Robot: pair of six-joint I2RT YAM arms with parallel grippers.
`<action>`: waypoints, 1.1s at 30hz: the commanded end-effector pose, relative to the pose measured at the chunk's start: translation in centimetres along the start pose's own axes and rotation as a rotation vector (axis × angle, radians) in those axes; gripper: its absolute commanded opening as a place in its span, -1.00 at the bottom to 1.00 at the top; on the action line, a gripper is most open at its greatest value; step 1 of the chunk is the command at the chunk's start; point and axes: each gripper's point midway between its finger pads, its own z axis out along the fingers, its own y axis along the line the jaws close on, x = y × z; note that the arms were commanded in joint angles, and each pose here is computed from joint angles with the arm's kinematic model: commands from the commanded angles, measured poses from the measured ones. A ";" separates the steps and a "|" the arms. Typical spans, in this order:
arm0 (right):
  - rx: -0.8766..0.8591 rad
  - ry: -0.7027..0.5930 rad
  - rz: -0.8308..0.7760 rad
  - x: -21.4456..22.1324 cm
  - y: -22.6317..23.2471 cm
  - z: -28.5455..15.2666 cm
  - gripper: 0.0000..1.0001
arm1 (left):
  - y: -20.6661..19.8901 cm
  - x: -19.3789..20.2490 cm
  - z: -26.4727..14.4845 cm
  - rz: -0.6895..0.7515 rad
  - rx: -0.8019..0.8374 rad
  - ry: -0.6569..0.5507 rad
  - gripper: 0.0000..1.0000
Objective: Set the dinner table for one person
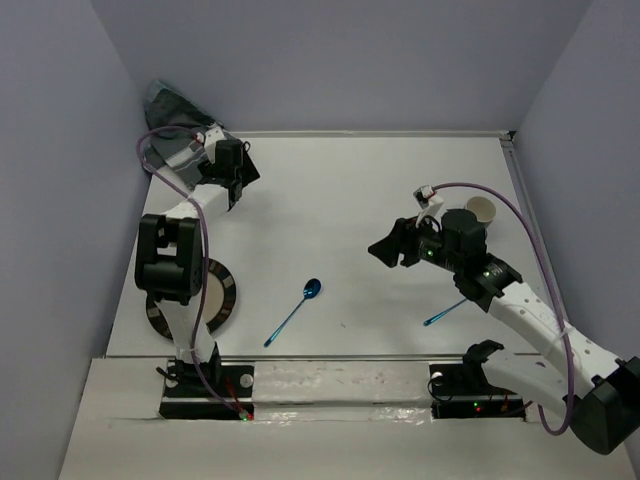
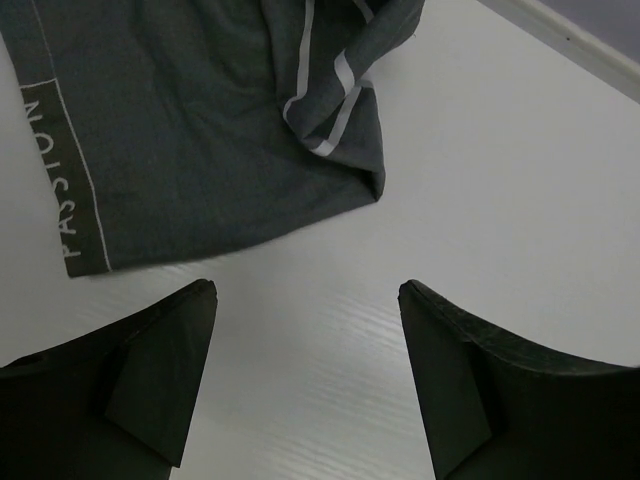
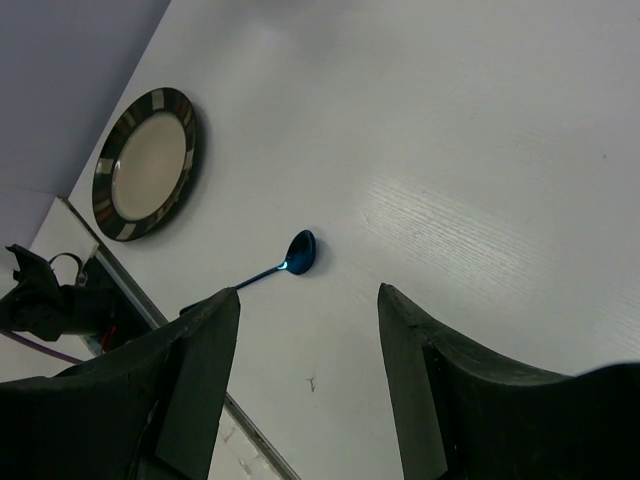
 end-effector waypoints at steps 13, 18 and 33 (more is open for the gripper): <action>-0.044 -0.009 -0.049 -1.0 0.6 1.1 0.27 | -3.6 -2.2 9.3 0.088 0.018 0.013 0.39; -0.040 -0.006 -0.050 -1.2 0.5 1.4 0.27 | -3.9 -2.2 10.2 0.082 -0.001 0.053 0.05; -0.028 -0.004 -0.052 -1.1 0.2 1.5 0.26 | -1.5 -1.4 9.6 0.058 -0.108 0.088 0.12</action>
